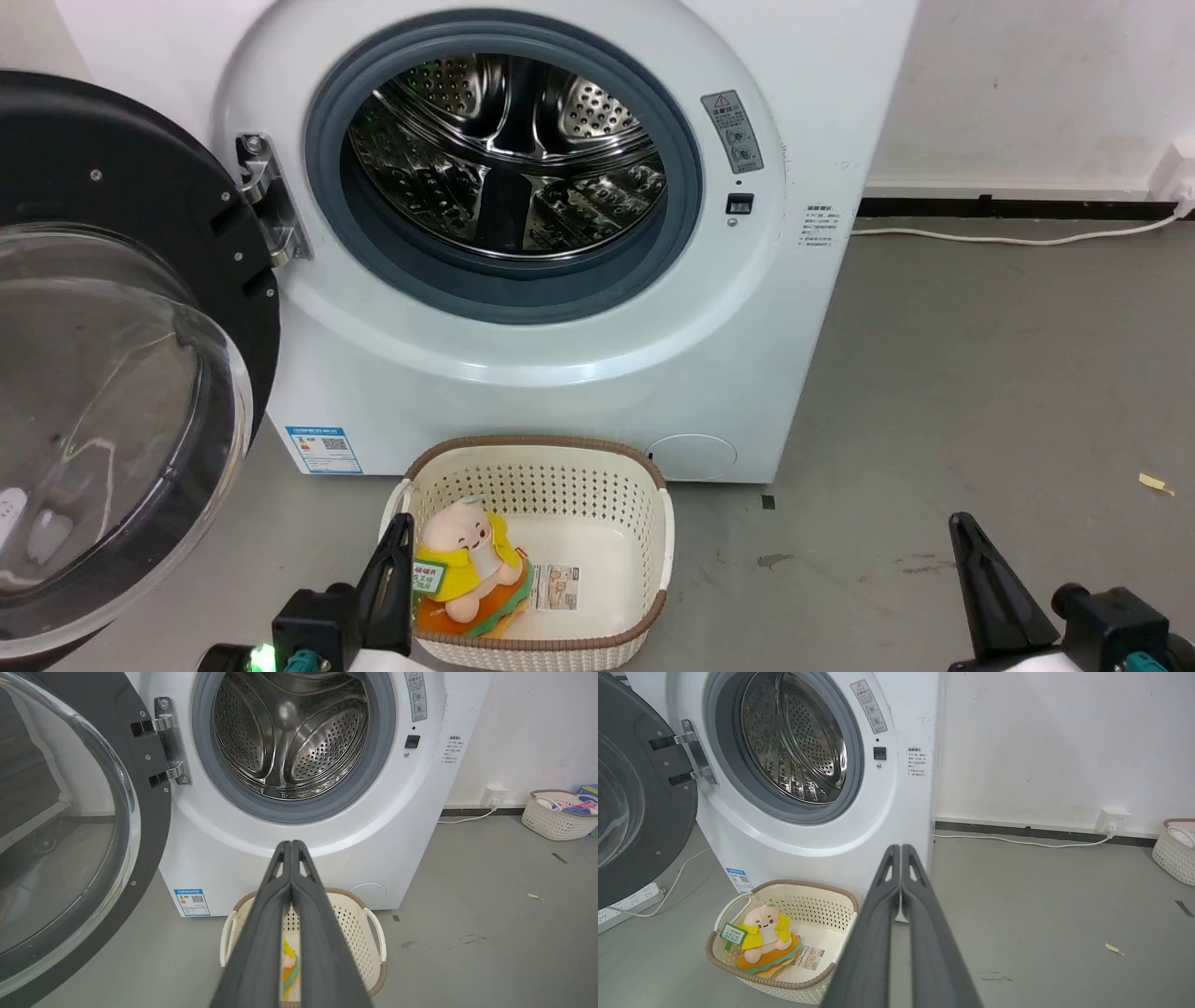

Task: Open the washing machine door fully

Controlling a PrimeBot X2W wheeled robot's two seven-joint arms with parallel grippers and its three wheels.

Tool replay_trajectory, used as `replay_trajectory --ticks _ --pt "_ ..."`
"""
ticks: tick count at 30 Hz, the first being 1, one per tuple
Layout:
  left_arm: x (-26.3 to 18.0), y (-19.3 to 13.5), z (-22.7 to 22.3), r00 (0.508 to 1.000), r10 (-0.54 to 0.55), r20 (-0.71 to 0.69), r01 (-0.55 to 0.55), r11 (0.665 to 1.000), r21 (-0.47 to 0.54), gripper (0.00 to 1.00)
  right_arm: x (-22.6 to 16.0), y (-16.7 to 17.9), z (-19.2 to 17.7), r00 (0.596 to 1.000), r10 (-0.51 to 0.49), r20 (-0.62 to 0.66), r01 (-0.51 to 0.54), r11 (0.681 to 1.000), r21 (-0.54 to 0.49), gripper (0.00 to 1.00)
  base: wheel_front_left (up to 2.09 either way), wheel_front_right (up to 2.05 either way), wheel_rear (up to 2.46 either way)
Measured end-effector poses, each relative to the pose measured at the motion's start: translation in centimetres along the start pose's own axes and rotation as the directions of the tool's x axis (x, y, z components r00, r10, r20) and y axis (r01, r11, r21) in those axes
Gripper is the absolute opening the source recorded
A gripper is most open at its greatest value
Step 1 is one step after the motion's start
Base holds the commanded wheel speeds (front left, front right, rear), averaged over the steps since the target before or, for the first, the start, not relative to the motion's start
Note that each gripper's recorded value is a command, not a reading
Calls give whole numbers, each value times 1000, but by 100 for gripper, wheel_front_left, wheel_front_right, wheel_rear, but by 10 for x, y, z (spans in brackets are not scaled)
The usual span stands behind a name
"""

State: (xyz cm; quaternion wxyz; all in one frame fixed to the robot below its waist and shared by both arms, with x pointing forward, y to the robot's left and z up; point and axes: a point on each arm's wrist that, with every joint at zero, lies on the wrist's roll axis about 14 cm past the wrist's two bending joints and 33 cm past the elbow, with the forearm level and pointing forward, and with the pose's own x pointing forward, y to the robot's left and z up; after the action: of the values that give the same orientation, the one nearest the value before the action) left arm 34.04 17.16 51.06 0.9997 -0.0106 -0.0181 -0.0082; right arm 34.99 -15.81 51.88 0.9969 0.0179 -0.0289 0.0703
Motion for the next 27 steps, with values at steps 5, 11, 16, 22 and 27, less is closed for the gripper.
replay_trajectory --ticks 5,11,16,22,27 --pt "4 1 3 1000 3 6 -3 1000 5 0 4 0 3 1000 1 6 -1 1000 -3 0 0 0 0" --pt "6 1 4 1000 0 1 0 1000 11 0 4 -1 2 1000 -1 -7 0 1000 -10 0 0 0 0" --pt "7 1 4 1000 1 -7 -1 1000 13 0 5 -1 2 1000 -2 -12 2 1000 -12 0 0 0 0" --pt "9 0 4 1000 -1 -11 1 1000 16 0 7 -1 3 1000 -2 -16 2 1000 -20 0 0 0 0" --pt "11 2 4 1000 5 -18 -4 1000 22 0 8 -2 3 1000 -3 -21 3 1000 -23 0 0 0 0"
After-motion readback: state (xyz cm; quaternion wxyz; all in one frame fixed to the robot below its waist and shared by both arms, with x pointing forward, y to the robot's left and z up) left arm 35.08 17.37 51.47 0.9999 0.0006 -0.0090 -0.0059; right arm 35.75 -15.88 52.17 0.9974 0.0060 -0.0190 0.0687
